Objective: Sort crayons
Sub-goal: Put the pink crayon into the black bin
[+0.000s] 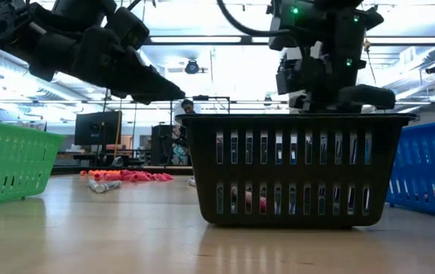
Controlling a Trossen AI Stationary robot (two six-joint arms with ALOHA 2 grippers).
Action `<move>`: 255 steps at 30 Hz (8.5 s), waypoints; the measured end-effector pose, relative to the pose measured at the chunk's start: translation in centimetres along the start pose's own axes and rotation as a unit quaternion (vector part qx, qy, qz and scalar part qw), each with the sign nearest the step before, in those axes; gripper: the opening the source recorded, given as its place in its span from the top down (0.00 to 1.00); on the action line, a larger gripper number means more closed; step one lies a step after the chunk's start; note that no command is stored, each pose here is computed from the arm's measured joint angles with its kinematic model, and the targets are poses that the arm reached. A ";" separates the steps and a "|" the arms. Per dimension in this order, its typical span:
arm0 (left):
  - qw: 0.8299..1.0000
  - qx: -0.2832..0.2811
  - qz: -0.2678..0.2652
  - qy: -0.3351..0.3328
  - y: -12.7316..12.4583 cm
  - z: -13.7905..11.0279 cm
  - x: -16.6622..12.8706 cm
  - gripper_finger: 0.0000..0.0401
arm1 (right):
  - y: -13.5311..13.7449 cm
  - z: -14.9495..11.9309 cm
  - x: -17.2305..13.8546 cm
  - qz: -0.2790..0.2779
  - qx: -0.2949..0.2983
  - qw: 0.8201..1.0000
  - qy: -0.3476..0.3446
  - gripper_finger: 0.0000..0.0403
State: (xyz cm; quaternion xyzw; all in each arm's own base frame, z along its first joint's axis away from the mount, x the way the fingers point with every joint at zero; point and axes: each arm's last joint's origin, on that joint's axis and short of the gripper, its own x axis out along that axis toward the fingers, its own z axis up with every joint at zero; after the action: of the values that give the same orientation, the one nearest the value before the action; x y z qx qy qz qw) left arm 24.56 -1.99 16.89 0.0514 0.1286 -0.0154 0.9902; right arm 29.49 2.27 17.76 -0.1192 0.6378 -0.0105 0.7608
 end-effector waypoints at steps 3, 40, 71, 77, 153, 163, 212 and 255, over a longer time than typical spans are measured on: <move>1.000 -0.024 0.001 -0.007 0.0 0.1 0.0 0.54 | 0.0 -0.2 0.0 -0.001 -0.054 0.999 0.009 0.74; 0.995 -0.089 0.020 -0.028 0.2 0.5 0.0 0.54 | -0.8 0.4 3.3 0.030 -0.207 0.977 0.051 0.74; 0.996 -0.089 0.019 -0.018 0.2 0.3 0.0 0.54 | -1.5 -0.4 4.3 0.083 -0.166 0.982 0.033 0.90; 0.996 -0.089 0.018 -0.018 0.2 0.3 0.0 0.54 | -1.4 -0.2 4.0 0.086 -0.151 0.984 0.041 0.95; 0.996 -0.088 0.023 0.004 0.1 -0.1 0.0 0.54 | 4.0 7.5 -4.1 -0.069 -0.157 0.982 -0.083 0.76; 0.996 -0.087 0.023 0.012 0.1 -0.3 0.0 0.54 | -0.5 4.3 0.6 -0.009 -0.067 0.998 0.014 0.76; 0.996 -0.087 0.027 0.014 0.1 -0.3 0.0 0.54 | -2.1 0.2 5.4 0.066 -0.042 0.996 0.032 0.90; 0.995 -0.095 0.032 0.011 0.2 -0.2 0.0 0.54 | 9.6 8.4 1.1 0.146 -0.202 0.948 -0.196 0.90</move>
State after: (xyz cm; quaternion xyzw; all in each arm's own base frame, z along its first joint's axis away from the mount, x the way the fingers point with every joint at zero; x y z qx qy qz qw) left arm 24.51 -1.78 16.69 -0.0386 0.1387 0.0295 0.9891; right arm 36.57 12.87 16.16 -0.1755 0.4752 0.2536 0.8241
